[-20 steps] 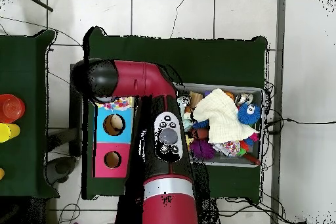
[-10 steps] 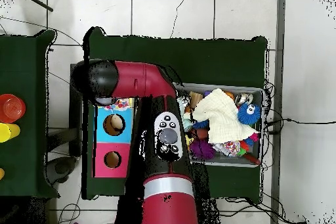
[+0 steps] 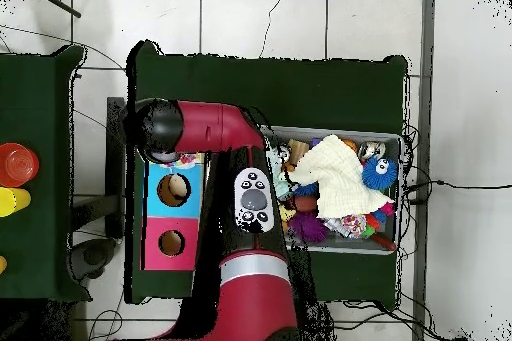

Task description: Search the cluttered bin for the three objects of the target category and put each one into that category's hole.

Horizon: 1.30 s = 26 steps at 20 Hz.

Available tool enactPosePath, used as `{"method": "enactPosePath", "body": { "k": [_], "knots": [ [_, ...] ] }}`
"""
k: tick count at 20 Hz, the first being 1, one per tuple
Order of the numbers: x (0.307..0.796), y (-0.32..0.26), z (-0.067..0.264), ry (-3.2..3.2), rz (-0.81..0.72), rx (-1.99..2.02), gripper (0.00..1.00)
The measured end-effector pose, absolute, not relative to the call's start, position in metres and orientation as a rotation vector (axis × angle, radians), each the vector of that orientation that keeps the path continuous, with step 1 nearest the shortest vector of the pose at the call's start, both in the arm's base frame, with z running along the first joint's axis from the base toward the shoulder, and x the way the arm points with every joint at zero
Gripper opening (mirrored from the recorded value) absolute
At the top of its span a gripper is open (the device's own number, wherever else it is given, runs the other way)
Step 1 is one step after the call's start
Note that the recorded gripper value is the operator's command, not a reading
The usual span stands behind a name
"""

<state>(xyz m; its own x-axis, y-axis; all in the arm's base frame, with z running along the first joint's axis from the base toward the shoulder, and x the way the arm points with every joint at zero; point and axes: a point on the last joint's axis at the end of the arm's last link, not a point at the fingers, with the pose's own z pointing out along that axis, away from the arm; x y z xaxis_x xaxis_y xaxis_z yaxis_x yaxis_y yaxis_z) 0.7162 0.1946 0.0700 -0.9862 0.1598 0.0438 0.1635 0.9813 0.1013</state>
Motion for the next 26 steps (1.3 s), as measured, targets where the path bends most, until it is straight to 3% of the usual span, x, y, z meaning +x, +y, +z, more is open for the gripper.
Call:
{"method": "enactPosePath", "body": {
  "k": [7, 15, 20, 26],
  "knots": [
    [0.716, 0.202, 0.027, -3.228, -0.124, -0.202, 0.00],
    [0.712, 0.207, 0.026, -3.242, -0.117, -0.187, 0.00],
    [0.691, 0.205, 0.050, -3.258, -0.030, -0.150, 0.00],
    [0.672, 0.205, 0.112, -3.326, 0.058, -0.119, 0.00]
  ]
}}
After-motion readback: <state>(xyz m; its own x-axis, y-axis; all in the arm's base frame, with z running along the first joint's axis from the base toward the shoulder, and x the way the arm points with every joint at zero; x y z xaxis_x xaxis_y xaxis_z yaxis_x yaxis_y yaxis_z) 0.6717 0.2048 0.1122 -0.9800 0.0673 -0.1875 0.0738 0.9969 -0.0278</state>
